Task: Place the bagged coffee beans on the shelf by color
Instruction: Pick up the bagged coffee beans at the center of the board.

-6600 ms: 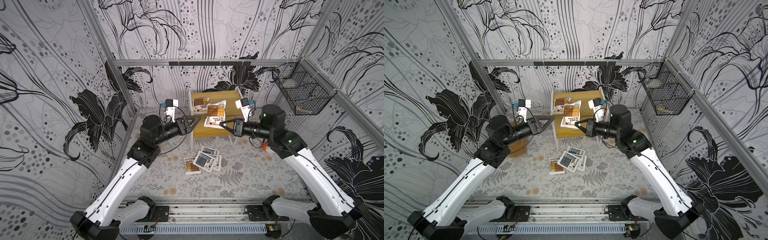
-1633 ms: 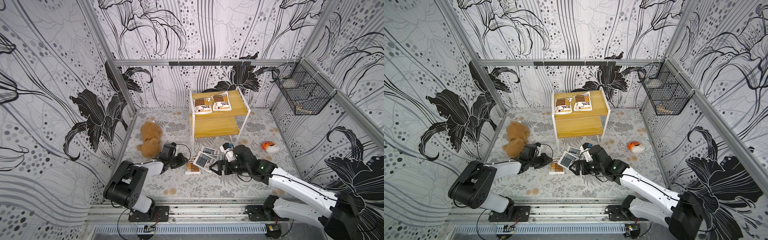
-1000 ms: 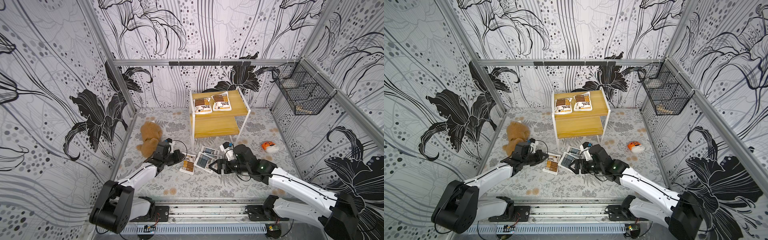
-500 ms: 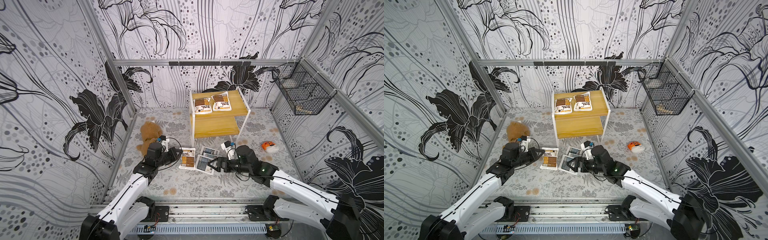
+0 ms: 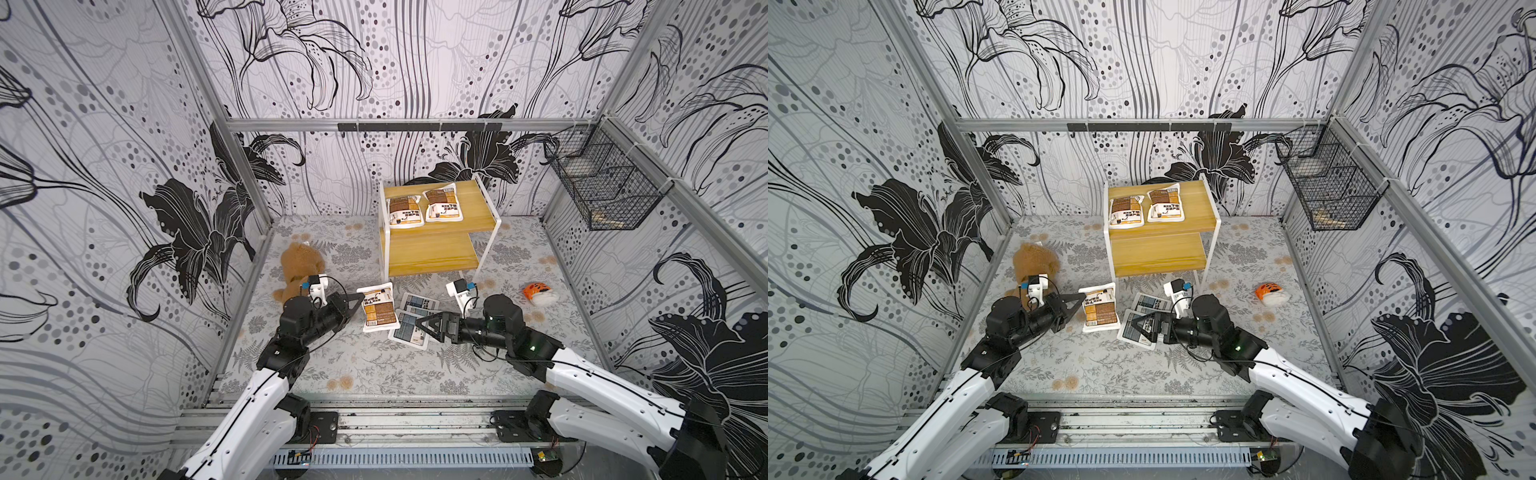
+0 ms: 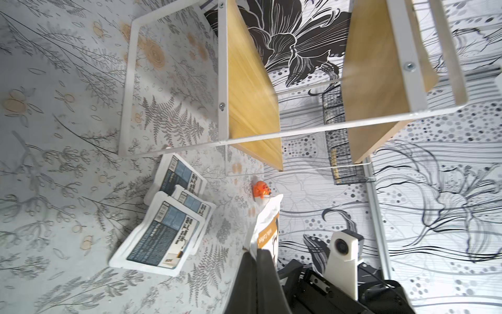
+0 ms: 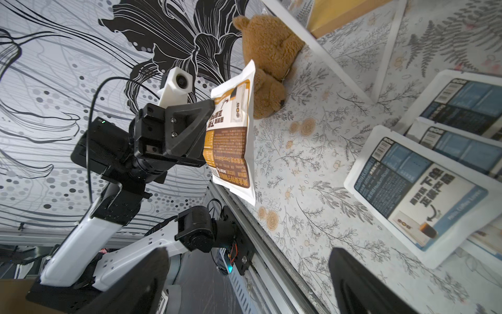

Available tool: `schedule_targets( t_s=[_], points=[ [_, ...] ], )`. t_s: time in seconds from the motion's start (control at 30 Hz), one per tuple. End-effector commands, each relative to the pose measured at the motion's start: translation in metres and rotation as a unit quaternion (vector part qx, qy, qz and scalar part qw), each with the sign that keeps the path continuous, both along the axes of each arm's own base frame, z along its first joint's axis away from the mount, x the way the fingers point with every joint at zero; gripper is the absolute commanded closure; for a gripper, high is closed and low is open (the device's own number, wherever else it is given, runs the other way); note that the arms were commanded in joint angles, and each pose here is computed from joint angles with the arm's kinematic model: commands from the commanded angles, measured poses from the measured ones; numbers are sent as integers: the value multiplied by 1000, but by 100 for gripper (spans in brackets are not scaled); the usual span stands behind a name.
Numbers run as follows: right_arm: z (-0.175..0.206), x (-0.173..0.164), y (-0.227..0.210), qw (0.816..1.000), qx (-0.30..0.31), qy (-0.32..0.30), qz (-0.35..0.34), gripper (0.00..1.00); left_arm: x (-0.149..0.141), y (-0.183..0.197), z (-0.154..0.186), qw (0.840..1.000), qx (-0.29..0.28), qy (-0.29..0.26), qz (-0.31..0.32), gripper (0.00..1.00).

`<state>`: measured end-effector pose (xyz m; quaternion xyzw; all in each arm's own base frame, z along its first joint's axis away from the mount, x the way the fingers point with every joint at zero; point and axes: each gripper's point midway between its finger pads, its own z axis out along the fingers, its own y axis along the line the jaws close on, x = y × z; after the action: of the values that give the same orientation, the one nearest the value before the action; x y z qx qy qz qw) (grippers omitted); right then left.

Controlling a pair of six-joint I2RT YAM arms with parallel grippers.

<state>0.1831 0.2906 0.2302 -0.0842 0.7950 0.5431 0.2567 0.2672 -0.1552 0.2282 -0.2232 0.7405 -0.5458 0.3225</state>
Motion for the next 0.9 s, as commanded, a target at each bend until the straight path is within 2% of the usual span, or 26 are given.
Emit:
schedule_targets(
  t_s=[0.0,0.23,0.6,0.87],
  points=[
    [21,-2,8,999,36,-22,19,2,0,-2,42,998,-50,-44,-4,100],
    [44,0,21,995,74,-50,42,2,-7,0,70,996,-69,-63,-3,100],
    [73,-7,57,985,128,-83,78,4,-16,6,86,992,-103,-77,9,100],
    [87,-8,85,981,136,-100,92,13,-17,5,90,990,-111,-81,6,100]
  ],
)
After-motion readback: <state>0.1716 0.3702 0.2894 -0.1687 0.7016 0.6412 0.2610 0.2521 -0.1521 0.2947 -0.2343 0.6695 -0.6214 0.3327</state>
